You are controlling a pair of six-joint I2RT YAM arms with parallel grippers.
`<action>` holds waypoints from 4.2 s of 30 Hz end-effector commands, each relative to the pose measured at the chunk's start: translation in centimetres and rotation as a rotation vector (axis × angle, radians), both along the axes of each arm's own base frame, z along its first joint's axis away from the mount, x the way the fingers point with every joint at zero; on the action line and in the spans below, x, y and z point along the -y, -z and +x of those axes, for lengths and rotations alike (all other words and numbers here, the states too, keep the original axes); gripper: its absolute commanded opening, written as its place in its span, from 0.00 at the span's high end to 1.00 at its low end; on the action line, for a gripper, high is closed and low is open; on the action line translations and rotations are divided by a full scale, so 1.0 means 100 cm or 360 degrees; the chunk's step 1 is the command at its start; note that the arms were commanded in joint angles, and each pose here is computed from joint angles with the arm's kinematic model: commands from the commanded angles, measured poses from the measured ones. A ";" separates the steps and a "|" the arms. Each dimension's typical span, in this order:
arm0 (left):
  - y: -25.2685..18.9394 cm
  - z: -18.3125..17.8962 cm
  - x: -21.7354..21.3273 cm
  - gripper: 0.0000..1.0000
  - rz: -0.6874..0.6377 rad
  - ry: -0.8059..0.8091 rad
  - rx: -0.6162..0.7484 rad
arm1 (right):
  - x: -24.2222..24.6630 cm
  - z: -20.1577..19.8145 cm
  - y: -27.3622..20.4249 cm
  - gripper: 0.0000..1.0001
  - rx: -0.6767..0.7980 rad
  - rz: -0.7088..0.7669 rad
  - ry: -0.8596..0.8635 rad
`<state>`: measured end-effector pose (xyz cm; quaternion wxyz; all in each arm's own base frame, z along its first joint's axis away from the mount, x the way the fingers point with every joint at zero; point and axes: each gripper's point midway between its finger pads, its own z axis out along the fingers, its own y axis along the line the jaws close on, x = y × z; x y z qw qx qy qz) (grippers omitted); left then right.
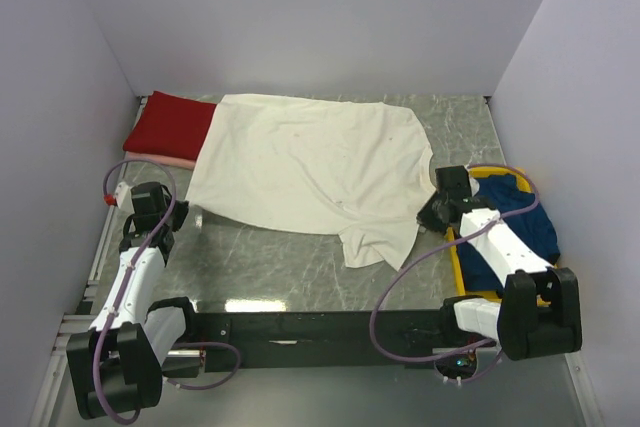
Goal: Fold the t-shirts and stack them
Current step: Flatten the tshirt out
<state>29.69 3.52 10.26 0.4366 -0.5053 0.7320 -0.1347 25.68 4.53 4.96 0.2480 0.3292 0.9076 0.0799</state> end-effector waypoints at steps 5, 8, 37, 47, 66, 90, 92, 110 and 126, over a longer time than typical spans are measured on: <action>-0.011 0.002 -0.001 0.99 0.0044 0.0015 0.0043 | 0.015 0.028 -0.031 0.62 0.0077 -0.0138 -0.0054; -0.007 0.001 0.001 0.99 0.0030 0.0025 0.0047 | 0.003 0.016 -0.042 0.57 0.0143 -0.0151 -0.0162; -0.011 -0.001 0.003 0.99 0.0054 0.0023 0.0051 | -0.190 -0.097 0.016 0.50 0.0046 -0.0571 -0.1190; -0.009 -0.001 0.005 0.99 0.0044 0.0036 0.0050 | -0.193 -0.091 0.033 0.56 -0.0025 -0.0704 -0.1256; -0.011 0.000 0.005 0.99 0.0050 0.0034 0.0076 | -0.204 -0.081 -0.056 1.00 -0.0123 -0.0292 -0.1596; -0.011 0.001 0.003 0.99 0.0062 0.0027 0.0056 | -0.204 -0.072 -0.061 0.58 -0.0231 0.0133 -0.1424; -0.012 0.001 0.003 0.99 0.0065 0.0025 0.0065 | -0.185 -0.065 -0.073 0.58 -0.0117 0.0144 -0.1247; -0.010 -0.003 0.001 0.99 0.0069 0.0001 0.0054 | -0.032 -0.051 0.007 0.59 0.0039 0.0191 -0.0174; -0.010 -0.006 -0.001 0.99 0.0083 -0.0019 0.0042 | -0.040 -0.046 0.023 0.59 0.0106 0.0317 -0.0077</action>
